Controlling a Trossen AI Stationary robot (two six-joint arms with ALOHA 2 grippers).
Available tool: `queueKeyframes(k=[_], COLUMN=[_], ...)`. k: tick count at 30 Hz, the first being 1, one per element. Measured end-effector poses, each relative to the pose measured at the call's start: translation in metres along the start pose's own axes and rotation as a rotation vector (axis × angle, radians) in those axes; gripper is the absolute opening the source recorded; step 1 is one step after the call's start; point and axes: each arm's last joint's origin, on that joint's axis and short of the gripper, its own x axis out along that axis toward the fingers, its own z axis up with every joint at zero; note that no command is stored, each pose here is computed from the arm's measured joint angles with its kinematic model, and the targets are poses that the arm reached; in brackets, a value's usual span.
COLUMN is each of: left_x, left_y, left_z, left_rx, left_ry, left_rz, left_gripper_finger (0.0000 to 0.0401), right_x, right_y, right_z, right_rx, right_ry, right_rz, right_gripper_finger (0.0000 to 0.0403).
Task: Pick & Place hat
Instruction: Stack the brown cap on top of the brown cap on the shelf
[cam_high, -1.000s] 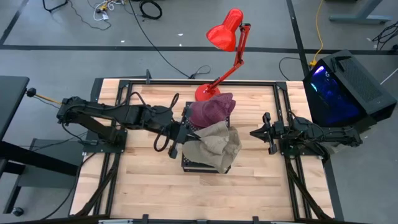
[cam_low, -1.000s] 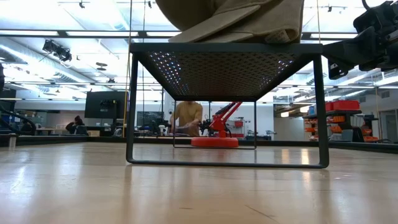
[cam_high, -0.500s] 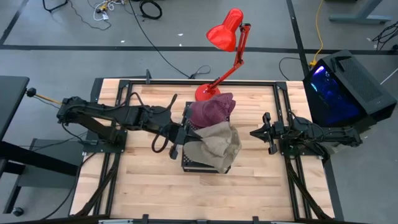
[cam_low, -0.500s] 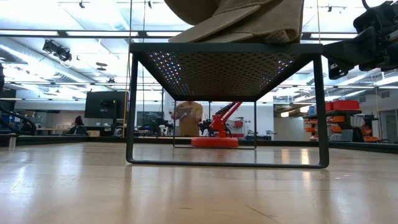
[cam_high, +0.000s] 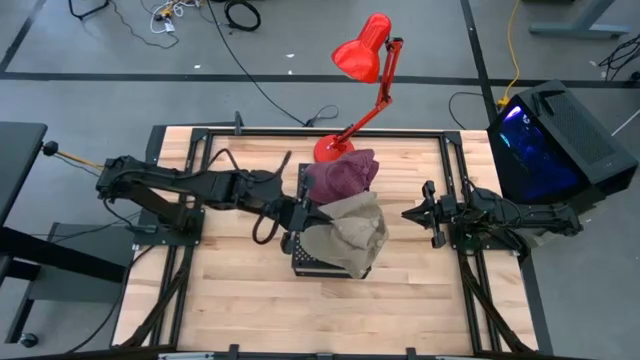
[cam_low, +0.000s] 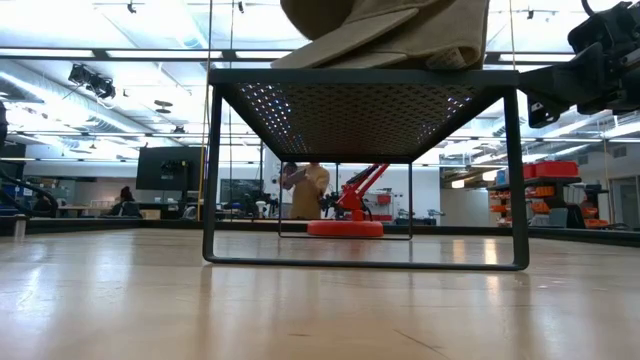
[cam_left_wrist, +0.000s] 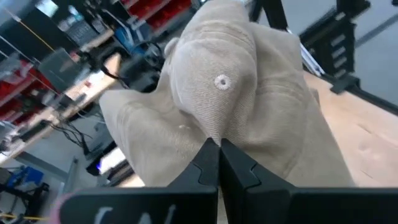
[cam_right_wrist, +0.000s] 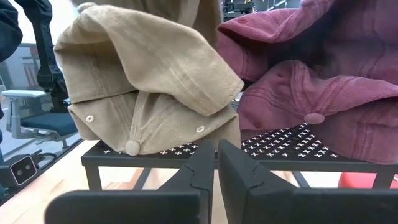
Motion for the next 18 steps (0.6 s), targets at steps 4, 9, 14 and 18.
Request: queueKeyframes(k=[4, 9, 14, 18], left_x=[0.005, 0.010, 0.011, 0.012], left_y=[-0.001, -0.003, -0.004, -0.004], left_z=[-0.004, -0.008, -0.009, -0.010], left_rx=[-0.012, -0.011, 0.003, 0.022], left_ry=[0.019, 0.044, 0.047, 0.054], left_rz=[-0.007, -0.022, -0.025, -0.029], left_gripper_finger=[0.0002, 0.0002, 0.0002, 0.0002], right_x=[0.000, 0.000, 0.000, 0.000], right_y=[0.000, 0.000, 0.000, 0.000], right_z=[0.000, 0.000, 0.000, 0.000], right_rx=[0.000, 0.000, 0.000, 0.000], right_ry=[-0.002, -0.001, -0.001, -0.002], right_rz=[0.000, 0.000, 0.000, 0.000], right_gripper_finger=[0.0027, 0.0027, 0.0027, 0.0027])
